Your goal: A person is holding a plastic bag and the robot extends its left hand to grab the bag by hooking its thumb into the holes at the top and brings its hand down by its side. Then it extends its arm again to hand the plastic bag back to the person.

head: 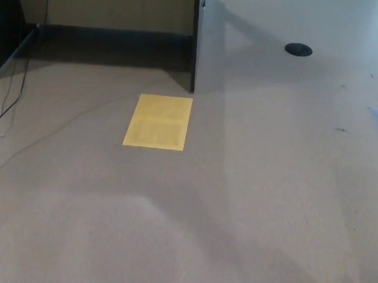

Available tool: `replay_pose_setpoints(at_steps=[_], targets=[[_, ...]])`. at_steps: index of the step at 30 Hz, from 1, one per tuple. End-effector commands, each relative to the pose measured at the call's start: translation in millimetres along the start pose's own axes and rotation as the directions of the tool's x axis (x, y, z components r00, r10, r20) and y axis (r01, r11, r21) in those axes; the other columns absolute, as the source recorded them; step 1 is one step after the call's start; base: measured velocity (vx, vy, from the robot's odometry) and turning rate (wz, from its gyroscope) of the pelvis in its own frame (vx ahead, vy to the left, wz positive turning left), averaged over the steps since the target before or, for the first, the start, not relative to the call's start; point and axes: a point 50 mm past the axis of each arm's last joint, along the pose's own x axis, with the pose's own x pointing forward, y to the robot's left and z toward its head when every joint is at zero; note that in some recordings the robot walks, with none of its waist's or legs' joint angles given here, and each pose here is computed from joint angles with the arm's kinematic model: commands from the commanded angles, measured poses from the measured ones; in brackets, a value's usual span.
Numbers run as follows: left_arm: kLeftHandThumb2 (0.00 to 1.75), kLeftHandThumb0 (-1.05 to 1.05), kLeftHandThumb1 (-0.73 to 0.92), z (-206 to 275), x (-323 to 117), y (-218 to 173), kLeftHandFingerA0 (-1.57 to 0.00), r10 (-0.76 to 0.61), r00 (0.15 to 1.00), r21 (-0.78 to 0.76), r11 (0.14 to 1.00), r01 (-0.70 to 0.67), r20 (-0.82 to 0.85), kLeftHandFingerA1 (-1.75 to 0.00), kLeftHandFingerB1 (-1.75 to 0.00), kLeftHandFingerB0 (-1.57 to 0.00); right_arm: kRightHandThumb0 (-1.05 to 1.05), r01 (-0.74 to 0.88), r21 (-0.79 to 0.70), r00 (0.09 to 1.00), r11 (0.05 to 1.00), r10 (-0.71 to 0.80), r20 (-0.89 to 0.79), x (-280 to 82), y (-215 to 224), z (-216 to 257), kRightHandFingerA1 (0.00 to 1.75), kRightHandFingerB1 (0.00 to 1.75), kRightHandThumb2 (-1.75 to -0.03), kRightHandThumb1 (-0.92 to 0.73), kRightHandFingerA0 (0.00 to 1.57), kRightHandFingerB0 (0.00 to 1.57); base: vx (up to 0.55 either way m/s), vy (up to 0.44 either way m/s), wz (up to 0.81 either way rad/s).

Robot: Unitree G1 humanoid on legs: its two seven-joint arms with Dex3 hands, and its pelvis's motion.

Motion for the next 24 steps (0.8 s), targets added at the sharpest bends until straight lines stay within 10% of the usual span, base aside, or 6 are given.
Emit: replay_pose_setpoints(at_steps=[1,12,15,21,23,24], targets=[[0.55,-0.35,0.5,1,-5,12,-0.39,0.07,0.992,0.016,0.997,-0.072,0.102,-0.46,-0.34,-0.3,-0.51,0.038,-0.032,0.998,0.999,-0.036,0.051,-3,-8,-4,0.54,0.47,-0.81,-0.54,0.54,0.36,0.0,0.0,0.0],[0.67,-0.5,0.42,9,-23,16,-0.24,0.182,0.926,0.084,0.972,-0.22,0.331,-0.43,-0.38,-0.2,-0.5,0.004,-0.041,0.999,0.999,-0.002,0.05,-6,-1,-9,0.54,0.46,-0.8,-0.54,0.53,0.36,0.0,0.0,0.0],[0.87,-0.29,0.3,42,-31,23,-0.08,0.257,0.808,-0.009,0.955,-0.298,0.53,-0.52,-0.5,-0.06,-0.44,-0.001,-0.046,0.999,0.999,0.003,0.036,-6,1,-10,0.44,0.35,-0.59,-0.64,0.63,0.41,0.0,0.0,0.0],[0.56,-0.56,0.5,128,-72,48,-0.19,0.362,0.445,-0.199,0.907,-0.371,0.819,-0.36,-0.28,-0.18,-0.51,-0.018,-0.079,1.0,0.997,0.019,0.013,-10,5,-19,0.53,0.46,-0.81,-0.55,0.51,0.36,0.0,0.0,0.0],[0.89,-0.32,0.32,168,-94,62,-0.03,0.366,0.279,-0.247,0.89,-0.383,0.888,-0.51,-0.48,0.0,-0.49,-0.025,-0.061,1.0,0.998,0.025,0.011,-10,6,-19,0.52,0.45,-0.79,-0.55,0.5,0.35,0.0,0.0,0.0],[0.69,-0.66,0.37,187,-106,68,-0.02,0.362,0.187,-0.271,0.883,-0.382,0.913,-0.39,-0.32,-0.07,-0.49,-0.026,-0.061,1.0,0.998,0.026,0.009,-11,7,-21,0.54,0.46,-0.81,-0.54,0.53,0.34,0.0,0.0,0.0]])
